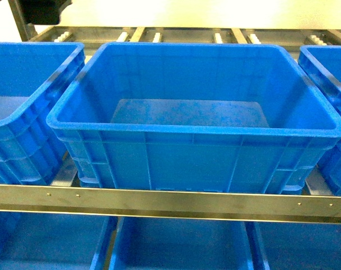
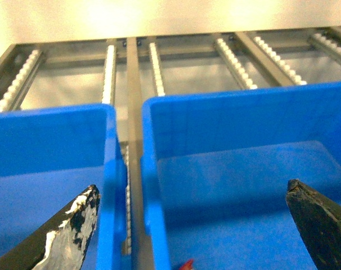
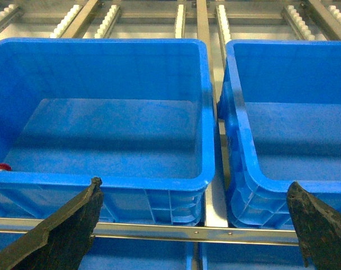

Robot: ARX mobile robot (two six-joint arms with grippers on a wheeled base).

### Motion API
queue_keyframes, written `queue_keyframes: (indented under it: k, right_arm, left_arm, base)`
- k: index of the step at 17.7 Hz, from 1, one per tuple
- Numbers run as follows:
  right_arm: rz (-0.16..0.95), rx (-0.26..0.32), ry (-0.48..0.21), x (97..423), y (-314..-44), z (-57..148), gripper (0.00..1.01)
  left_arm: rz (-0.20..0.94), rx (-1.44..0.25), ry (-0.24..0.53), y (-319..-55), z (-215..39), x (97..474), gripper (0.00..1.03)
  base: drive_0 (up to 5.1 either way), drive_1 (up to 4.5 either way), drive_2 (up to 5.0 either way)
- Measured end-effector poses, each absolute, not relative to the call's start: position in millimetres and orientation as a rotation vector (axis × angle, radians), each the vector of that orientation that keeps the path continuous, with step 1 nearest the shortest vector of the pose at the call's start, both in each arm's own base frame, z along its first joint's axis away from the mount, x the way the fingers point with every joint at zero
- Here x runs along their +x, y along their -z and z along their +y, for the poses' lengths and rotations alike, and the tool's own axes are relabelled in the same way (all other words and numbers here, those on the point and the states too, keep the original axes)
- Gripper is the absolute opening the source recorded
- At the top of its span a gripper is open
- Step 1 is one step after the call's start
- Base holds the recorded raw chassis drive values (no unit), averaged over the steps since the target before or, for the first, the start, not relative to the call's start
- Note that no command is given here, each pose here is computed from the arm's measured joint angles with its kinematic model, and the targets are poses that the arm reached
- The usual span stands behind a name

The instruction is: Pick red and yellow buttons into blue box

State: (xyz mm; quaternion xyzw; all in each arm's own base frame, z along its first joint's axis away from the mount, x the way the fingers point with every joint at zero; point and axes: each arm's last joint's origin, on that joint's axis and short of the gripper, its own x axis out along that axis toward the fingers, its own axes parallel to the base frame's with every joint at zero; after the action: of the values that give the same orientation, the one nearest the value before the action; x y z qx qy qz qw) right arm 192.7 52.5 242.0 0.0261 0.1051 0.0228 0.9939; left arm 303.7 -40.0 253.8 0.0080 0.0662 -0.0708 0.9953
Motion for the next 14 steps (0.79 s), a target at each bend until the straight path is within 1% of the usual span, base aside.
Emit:
queue_keyframes:
  k: [1, 3, 4, 5, 6, 7, 8, 9, 11, 13, 14]
  right_arm:
    - [0.211, 0.052, -0.046, 192.7, -242.0, 52.5, 0.98]
    - [0.211, 0.052, -0.046, 192.7, -242.0, 52.5, 0.98]
    - [0.211, 0.052, -0.046, 192.7, -242.0, 52.5, 0.98]
    - [0.211, 0.052, -0.046, 192.7, -242.0, 52.5, 0.98]
    - [0.210, 0.053, -0.046, 192.7, -242.1, 52.6, 0.98]
    - [0.144, 0.054, -0.030, 193.2, -242.1, 52.0, 0.94]
    - [0.048, 0.045, -0.020, 188.6, -238.1, 47.3, 0.84]
    - [0.008, 0.035, -0.002, 180.5, -229.0, 39.4, 0.72]
    - [0.006, 0.021, 0.010, 171.5, -217.3, 30.5, 0.56]
    - [0.004, 0.008, 0.000, 160.8, -206.3, 23.1, 0.32]
    - [0.005, 0.006, 0.003, 157.1, -202.7, 20.0, 0.23]
  left_arm:
    - [0.133, 0.019, 0.115, -248.4, -34.3, 288.9, 0.98]
    - [0.158, 0.045, 0.004, -240.0, -20.6, 248.3, 0.98]
    - [0.147, 0.044, -0.003, -241.7, -19.8, 242.4, 0.98]
    - [0.113, 0.041, -0.017, -248.6, -18.2, 242.2, 0.98]
    - [0.114, 0.041, -0.017, -248.8, -18.3, 243.1, 0.98]
    - [0.110, 0.040, -0.012, -246.3, -18.6, 244.4, 0.97]
    - [0.027, 0.023, 0.005, -243.1, -18.2, 239.7, 0.86]
    - [0.000, 0.014, 0.002, -234.8, -15.3, 228.4, 0.75]
    - [0.004, 0.007, -0.006, -221.8, -11.3, 213.4, 0.59]
    - [0.009, 0.006, 0.003, -209.0, -1.2, 197.2, 0.35]
    - [0.011, 0.006, -0.009, -204.5, 0.8, 191.2, 0.26]
  base:
    - [0.0, 0.00, 0.0]
    - [0.0, 0.00, 0.0]
    - [0.0, 0.00, 0.0]
    - [0.0, 0.00, 0.0]
    - [0.0, 0.00, 0.0]
    - [0.0, 0.00, 0.0]
    - [0.0, 0.00, 0.0]
    - [0.0, 0.00, 0.0]
    - [0.0, 0.00, 0.0]
    - [0.0, 0.00, 0.0]
    - [0.0, 0.00, 0.0]
